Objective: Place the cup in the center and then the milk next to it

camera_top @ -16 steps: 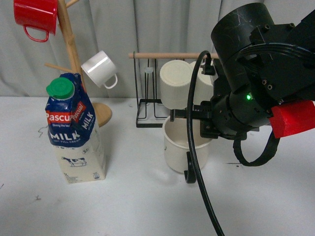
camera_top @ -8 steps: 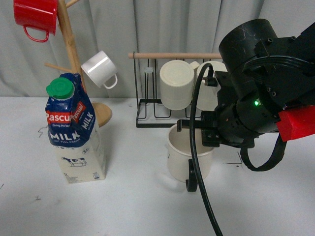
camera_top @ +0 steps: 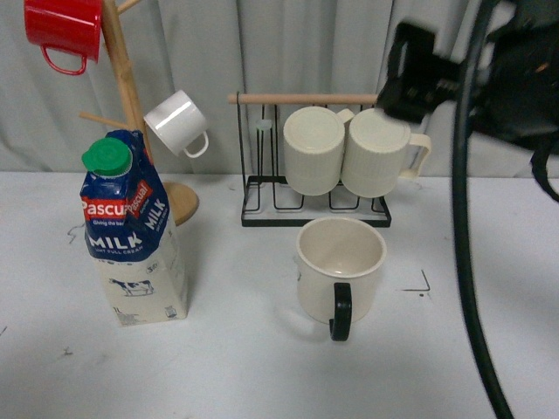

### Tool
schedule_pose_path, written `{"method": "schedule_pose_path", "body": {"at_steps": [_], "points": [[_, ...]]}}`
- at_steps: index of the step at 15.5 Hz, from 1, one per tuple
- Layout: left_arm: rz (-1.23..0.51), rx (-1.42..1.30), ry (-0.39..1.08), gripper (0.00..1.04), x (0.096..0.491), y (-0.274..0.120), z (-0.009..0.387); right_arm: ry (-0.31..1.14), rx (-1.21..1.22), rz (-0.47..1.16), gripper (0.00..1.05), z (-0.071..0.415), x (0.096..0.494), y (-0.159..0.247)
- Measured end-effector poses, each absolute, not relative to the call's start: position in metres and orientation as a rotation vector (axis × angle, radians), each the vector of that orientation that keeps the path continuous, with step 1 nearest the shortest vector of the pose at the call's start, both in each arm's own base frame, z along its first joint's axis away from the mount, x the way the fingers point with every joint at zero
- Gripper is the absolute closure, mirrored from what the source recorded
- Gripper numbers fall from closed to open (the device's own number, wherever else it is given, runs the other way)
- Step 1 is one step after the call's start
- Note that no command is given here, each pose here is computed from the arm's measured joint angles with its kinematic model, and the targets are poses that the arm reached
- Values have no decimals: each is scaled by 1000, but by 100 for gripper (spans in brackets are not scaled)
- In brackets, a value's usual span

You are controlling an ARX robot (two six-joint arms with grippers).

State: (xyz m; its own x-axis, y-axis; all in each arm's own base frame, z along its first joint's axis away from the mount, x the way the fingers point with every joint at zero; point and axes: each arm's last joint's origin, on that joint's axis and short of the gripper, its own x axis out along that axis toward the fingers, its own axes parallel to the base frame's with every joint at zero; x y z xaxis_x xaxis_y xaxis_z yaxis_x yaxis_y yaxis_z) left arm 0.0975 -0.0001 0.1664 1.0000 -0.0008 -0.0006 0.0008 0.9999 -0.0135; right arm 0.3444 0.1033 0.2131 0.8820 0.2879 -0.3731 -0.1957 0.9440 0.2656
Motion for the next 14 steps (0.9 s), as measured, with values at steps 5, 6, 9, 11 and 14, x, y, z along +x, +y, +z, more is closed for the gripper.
{"method": "schedule_pose_path", "body": {"at_steps": [5, 6, 9, 11, 14], "points": [[-2, -14, 0, 7, 98, 0, 166, -31, 32, -23, 69, 231, 217, 24], [-2, -14, 0, 7, 98, 0, 166, -28, 24, -2, 80, 224, 208, 23], [-1, -14, 1, 7, 98, 0, 166, 10, 3, -3, 103, 199, 184, 14], [-1, -14, 1, 7, 98, 0, 166, -3, 4, -2, 103, 196, 173, 9], [0, -14, 1, 7, 98, 0, 166, 12, 2, -13, 103, 185, 160, -1]]}}
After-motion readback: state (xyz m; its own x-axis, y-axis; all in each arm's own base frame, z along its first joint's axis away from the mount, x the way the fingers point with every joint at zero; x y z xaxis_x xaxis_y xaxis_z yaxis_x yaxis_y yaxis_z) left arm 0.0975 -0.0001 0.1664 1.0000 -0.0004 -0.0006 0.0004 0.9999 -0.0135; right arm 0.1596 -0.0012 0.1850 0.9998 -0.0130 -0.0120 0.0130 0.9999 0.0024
